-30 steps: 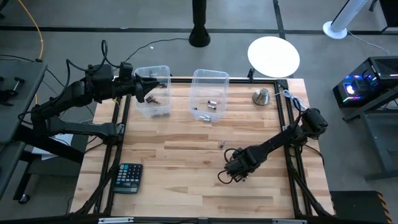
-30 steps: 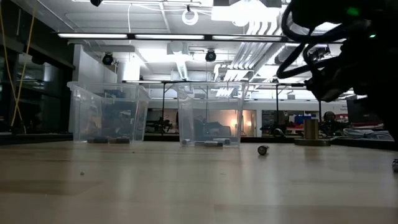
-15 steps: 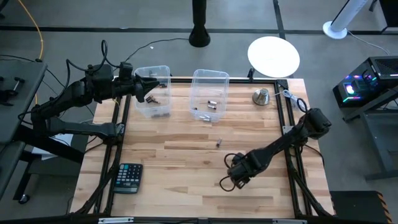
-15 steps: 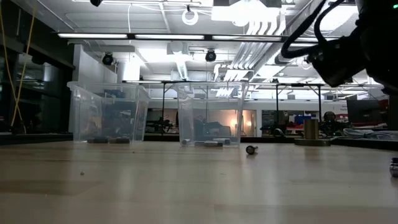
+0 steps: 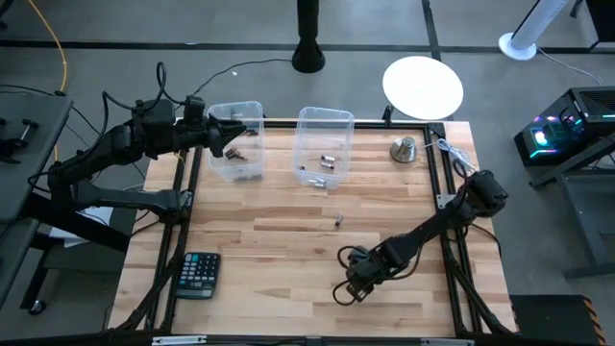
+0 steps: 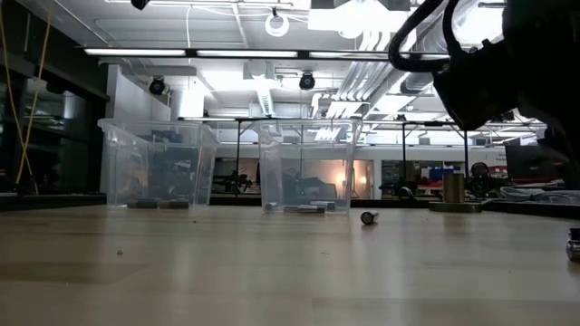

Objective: Sort batteries
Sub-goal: Put silver battery into the right transparent bin

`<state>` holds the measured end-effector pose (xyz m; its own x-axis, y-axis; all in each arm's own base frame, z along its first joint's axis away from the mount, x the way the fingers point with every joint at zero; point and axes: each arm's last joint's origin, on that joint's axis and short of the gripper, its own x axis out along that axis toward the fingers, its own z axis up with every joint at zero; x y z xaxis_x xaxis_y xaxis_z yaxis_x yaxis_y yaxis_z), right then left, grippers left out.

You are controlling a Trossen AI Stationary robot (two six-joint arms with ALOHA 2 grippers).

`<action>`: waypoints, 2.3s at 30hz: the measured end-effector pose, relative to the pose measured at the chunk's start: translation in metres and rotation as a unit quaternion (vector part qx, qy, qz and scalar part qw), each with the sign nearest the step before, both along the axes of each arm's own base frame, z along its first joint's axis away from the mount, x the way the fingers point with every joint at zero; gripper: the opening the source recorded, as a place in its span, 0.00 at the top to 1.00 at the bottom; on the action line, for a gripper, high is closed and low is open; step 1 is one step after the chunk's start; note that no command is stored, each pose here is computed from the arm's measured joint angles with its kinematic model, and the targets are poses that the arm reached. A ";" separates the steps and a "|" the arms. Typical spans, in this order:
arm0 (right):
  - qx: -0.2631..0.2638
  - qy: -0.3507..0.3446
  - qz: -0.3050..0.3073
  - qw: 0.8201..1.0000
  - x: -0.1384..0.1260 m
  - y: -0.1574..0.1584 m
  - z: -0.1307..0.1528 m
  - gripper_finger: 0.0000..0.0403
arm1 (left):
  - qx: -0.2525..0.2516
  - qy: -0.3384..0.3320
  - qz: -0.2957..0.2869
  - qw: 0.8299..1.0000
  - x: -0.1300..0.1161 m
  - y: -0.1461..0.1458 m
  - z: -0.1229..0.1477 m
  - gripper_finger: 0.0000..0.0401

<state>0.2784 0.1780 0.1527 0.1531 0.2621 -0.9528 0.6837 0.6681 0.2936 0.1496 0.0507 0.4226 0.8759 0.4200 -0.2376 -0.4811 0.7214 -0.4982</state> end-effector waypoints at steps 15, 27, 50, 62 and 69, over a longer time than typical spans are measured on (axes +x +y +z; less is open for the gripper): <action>0.002 0.040 0.020 0.999 0.003 0.006 -0.026 0.64 | -0.002 0.001 -0.004 1.000 0.000 0.000 0.000 0.64; -0.017 0.064 0.026 0.997 0.003 -0.001 -0.033 0.86 | 0.000 0.002 0.001 1.000 0.000 0.000 0.000 0.64; -0.213 -0.108 0.122 0.963 0.048 -0.106 0.088 0.99 | 0.013 -0.097 -0.021 0.995 0.001 -0.001 0.018 0.64; -0.310 -0.169 0.014 0.935 0.071 -0.264 0.128 1.00 | 0.003 -0.101 -0.010 0.995 0.001 -0.001 0.018 0.64; -0.254 -0.247 0.015 0.935 0.070 -0.299 0.141 0.95 | 0.005 -0.101 0.004 0.995 0.000 0.000 0.018 0.64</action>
<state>0.3479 -0.1212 0.2939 0.6079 -0.1937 -0.7700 0.5268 0.8240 0.2087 0.1498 0.0508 0.4408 0.9023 0.4279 -0.0529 -0.3771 0.7237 -0.5780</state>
